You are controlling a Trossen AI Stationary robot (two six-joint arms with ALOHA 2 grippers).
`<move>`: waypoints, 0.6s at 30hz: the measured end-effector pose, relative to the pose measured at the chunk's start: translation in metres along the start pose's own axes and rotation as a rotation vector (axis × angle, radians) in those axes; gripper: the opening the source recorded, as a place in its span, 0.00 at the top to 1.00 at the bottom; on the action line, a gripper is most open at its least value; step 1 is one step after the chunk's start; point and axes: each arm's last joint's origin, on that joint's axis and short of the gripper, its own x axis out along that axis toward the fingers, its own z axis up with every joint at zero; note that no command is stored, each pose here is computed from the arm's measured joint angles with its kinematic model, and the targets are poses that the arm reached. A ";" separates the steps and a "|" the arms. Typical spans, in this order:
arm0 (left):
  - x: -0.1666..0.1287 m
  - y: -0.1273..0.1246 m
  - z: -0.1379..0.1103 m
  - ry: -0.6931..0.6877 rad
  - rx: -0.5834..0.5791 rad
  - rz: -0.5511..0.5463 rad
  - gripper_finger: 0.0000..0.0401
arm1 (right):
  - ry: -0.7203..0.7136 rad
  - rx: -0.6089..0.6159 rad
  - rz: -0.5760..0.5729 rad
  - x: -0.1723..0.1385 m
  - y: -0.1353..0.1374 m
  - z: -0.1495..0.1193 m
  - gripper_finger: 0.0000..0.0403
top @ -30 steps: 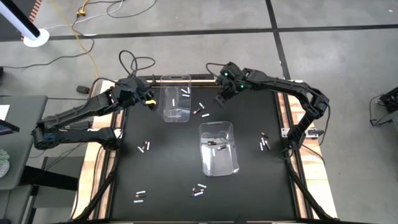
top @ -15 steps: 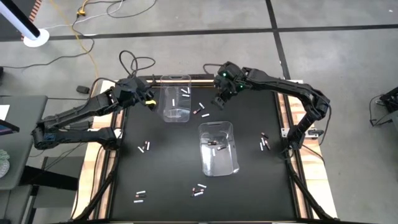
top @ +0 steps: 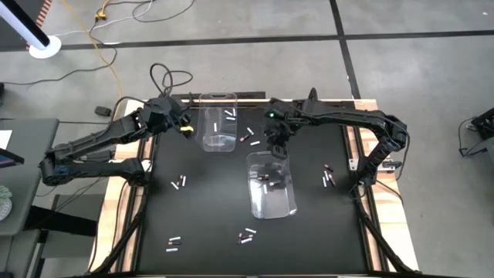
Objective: Sort batteries
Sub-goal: Move the bottom transparent bin to the top right of the table
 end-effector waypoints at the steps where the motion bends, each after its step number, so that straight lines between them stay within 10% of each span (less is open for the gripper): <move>1: 0.000 0.000 0.000 0.000 0.000 0.000 0.71 | 0.008 -0.019 -0.003 0.003 0.002 0.000 0.52; 18: 0.000 0.000 -0.001 0.005 -0.008 0.000 0.71 | 0.282 -0.065 0.016 0.088 0.000 -0.012 0.46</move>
